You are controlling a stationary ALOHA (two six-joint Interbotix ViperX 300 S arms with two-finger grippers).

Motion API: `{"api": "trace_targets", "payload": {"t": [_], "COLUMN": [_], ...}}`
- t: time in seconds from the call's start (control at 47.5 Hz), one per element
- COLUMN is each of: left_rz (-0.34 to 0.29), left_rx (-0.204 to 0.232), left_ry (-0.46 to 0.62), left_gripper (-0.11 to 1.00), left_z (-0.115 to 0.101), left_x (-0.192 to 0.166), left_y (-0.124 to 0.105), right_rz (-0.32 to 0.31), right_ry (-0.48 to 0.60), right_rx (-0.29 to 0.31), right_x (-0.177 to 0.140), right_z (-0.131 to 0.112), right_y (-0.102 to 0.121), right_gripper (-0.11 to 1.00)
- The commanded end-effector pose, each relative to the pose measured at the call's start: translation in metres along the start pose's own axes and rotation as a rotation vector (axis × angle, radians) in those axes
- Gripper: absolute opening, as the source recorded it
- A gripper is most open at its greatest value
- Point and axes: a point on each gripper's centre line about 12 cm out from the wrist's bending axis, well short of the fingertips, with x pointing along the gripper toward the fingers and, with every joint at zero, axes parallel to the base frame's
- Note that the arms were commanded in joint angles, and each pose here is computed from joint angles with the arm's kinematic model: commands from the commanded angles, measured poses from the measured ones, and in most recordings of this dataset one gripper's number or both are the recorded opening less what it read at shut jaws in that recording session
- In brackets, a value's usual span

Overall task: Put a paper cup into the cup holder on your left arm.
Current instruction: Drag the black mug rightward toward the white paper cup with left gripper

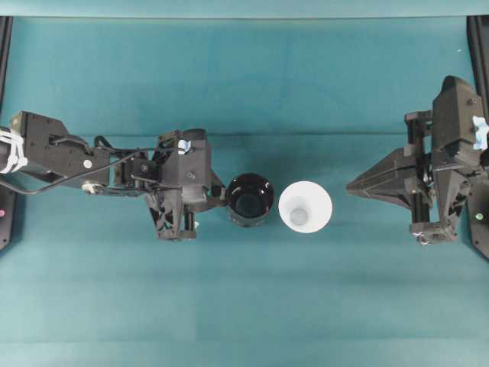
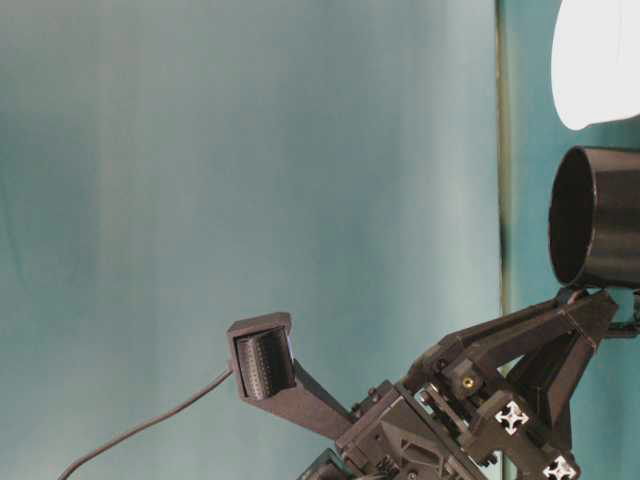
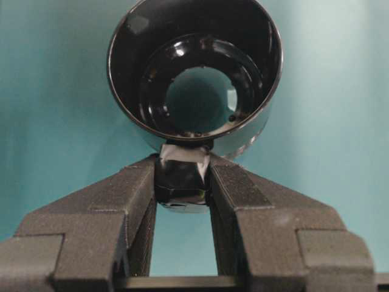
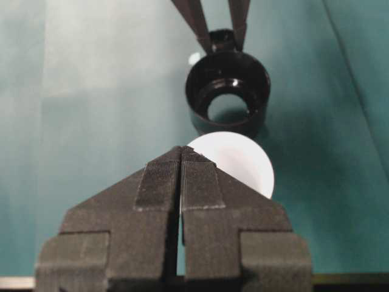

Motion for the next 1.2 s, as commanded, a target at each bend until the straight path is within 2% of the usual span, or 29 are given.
{"api": "trace_targets", "payload": {"t": [0.0, 1.18], "left_rz": [0.001, 0.000], "left_rx": [0.003, -0.013], "left_ry": [-0.021, -0.002], "left_gripper": [0.29, 0.29], "left_z": [0.005, -0.011], "left_x": [-0.001, 0.014], "left_y": [0.000, 0.000], "right_rz": [0.006, 0.005], "right_ry": [-0.030, -0.022], "right_rx": [0.006, 0.006], "right_x": [-0.003, -0.002], "right_z": [0.010, 0.009], "right_y": [0.002, 0.002], "right_gripper": [-0.01, -0.01]}}
